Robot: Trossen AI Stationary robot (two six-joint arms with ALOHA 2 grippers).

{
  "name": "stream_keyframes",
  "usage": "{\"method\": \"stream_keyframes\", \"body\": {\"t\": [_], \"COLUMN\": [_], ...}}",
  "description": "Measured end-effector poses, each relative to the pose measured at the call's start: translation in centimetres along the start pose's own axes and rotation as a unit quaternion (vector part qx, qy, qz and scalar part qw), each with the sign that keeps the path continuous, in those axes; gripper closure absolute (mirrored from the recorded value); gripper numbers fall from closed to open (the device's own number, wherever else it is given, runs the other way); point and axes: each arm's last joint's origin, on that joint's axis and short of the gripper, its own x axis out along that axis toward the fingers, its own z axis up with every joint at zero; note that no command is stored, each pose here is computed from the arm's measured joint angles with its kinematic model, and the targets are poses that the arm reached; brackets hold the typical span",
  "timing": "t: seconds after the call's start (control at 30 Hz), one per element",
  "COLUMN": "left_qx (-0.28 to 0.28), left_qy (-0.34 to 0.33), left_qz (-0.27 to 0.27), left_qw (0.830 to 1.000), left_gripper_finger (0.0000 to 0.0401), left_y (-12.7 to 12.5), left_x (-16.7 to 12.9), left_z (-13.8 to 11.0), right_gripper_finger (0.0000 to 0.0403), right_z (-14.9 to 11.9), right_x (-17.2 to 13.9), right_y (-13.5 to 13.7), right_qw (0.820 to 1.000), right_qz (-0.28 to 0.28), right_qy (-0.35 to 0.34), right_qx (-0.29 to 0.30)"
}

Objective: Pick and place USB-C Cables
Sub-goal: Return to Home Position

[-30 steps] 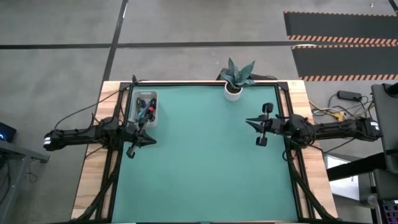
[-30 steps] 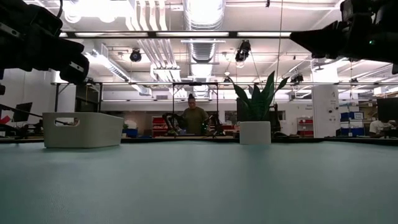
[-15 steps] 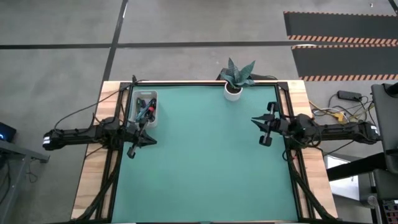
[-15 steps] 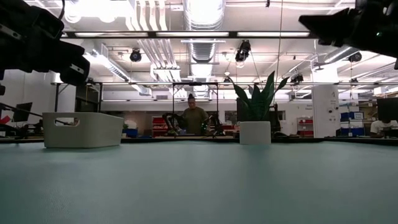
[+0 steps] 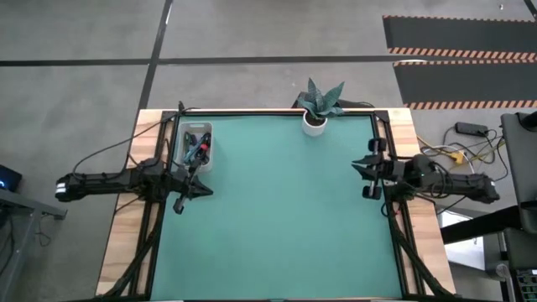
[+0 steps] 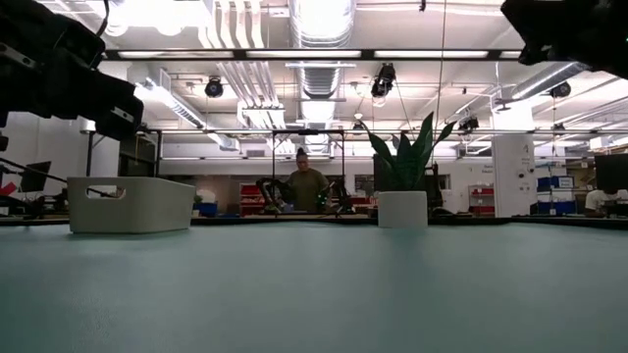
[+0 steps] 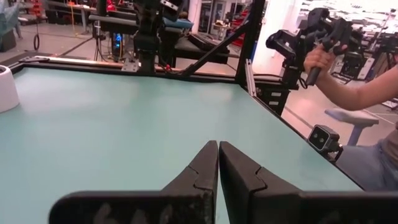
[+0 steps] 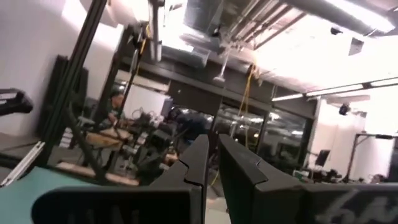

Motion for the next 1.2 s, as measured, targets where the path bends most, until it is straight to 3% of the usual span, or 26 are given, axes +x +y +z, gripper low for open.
{"method": "stream_keyframes", "body": {"t": [0.2,0.47,1.2], "left_qx": [-0.003,-0.008,-0.01], "left_qy": [0.009,0.022,0.03], "left_qz": [0.001,0.003,0.004], "left_qw": [1.0,1.0,0.999], "left_gripper_finger": [0.0401,0.0401,0.0401], "left_y": [0.06,0.15,0.2], "left_x": [0.12,0.3,0.39], "left_z": [-0.13,-0.33,-0.44], "right_gripper_finger": [0.0376,0.0376,0.0376], "right_z": [1.04,0.2,0.48], "right_x": [-0.96,-0.88,-0.83], "right_y": [-0.27,-0.09,-0.15], "right_qw": [0.999,1.0,0.999], "right_qz": [-0.024,-0.022,-0.019], "right_qy": [-0.041,0.005,-0.002], "right_qx": [-0.002,-0.002,-0.026]}}
